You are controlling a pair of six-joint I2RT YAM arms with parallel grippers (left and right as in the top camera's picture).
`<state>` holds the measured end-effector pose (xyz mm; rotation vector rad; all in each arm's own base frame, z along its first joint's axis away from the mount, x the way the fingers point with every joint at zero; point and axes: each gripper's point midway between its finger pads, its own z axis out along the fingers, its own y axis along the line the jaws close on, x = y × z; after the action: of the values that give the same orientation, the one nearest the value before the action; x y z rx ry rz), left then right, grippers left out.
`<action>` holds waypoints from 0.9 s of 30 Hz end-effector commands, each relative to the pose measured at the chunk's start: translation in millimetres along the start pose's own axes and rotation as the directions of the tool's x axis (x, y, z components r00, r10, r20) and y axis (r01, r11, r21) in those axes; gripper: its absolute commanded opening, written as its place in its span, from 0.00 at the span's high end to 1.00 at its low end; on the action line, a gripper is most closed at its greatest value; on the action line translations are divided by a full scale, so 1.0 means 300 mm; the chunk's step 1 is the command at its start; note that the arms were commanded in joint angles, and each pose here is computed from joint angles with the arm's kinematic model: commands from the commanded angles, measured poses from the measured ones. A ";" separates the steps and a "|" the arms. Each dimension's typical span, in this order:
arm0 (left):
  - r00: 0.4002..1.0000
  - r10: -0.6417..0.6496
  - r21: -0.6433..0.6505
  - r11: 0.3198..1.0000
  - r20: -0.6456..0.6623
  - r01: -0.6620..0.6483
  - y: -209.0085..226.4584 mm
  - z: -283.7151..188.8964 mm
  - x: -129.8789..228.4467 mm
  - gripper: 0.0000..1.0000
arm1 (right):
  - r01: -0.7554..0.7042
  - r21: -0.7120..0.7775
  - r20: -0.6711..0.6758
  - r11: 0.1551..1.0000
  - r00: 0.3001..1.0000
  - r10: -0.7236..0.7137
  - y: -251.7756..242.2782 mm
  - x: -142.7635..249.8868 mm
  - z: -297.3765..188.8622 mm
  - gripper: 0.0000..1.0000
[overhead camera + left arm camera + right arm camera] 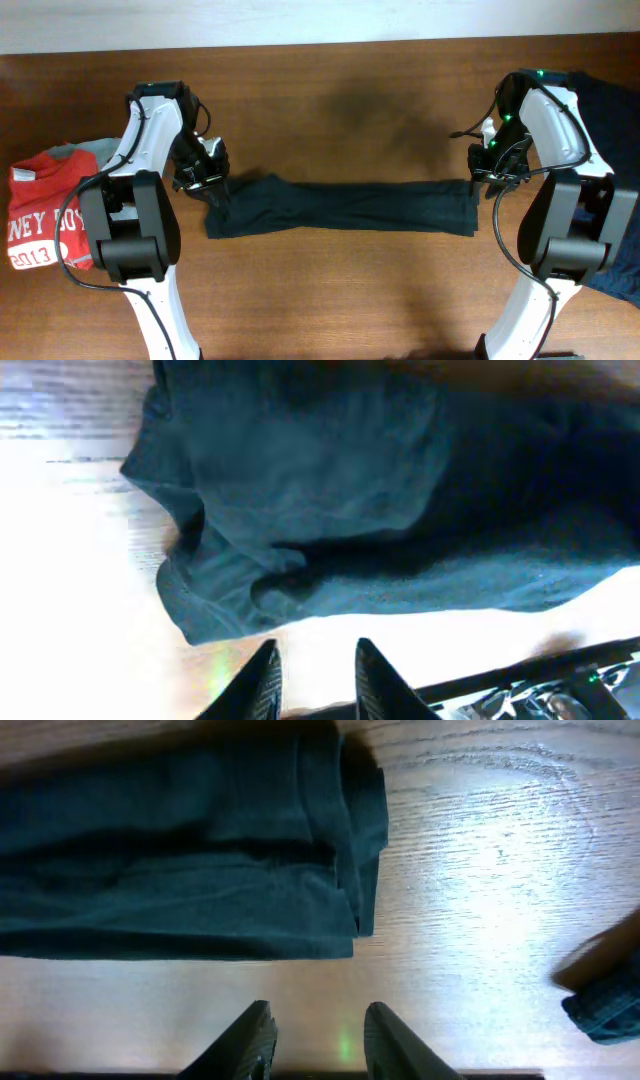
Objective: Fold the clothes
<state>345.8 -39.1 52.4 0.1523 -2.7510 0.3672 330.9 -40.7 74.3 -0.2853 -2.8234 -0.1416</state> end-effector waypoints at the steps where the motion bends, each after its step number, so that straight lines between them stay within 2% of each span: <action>1: 1.000 0.014 -0.007 1.000 -0.007 -0.014 0.000 -0.026 0.034 0.75 | -0.002 0.012 0.037 1.000 0.999 0.002 -0.005 0.006 -0.045 0.64; 5: 0.999 0.033 -0.007 0.999 0.011 -0.033 -0.001 -0.028 0.020 0.76 | -0.008 0.067 0.019 0.998 1.000 0.007 -0.040 0.020 -0.041 0.60; 8: 0.998 0.044 -0.006 0.999 0.052 -0.044 -0.005 -0.038 -0.012 0.76 | -0.028 0.032 0.007 0.999 1.000 0.027 -0.049 0.027 -0.029 0.59; 10: 0.995 0.052 -0.006 0.999 0.083 -0.052 -0.009 -0.049 -0.032 0.76 | -0.048 0.006 0.002 0.999 0.999 0.048 -0.069 0.029 -0.020 0.53; 13: 0.989 0.065 -0.007 0.998 0.131 -0.065 -0.015 -0.064 -0.060 0.76 | 0.022 -0.195 0.016 0.980 1.000 -0.019 -0.037 0.024 -0.002 0.49; 14: 0.987 0.069 -0.008 0.998 0.144 -0.068 -0.016 -0.067 -0.070 0.76 | 0.053 -0.277 0.026 0.960 0.999 -0.048 -0.034 0.030 0.014 0.45; 19: 0.986 0.071 -0.008 0.997 0.152 -0.070 -0.016 -0.068 -0.076 0.76 | 0.019 -0.313 0.038 0.950 0.999 -0.007 -0.077 0.018 0.093 0.40; 27: 0.986 0.071 -0.007 0.997 0.152 -0.070 -0.016 -0.068 -0.076 0.76 | 0.101 -0.444 0.120 0.890 0.991 -0.052 0.022 -0.008 0.234 0.33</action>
<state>368.5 -38.6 46.9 0.1153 -2.8548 0.3849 313.3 -45.6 9.7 -0.3357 -2.8555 -0.7077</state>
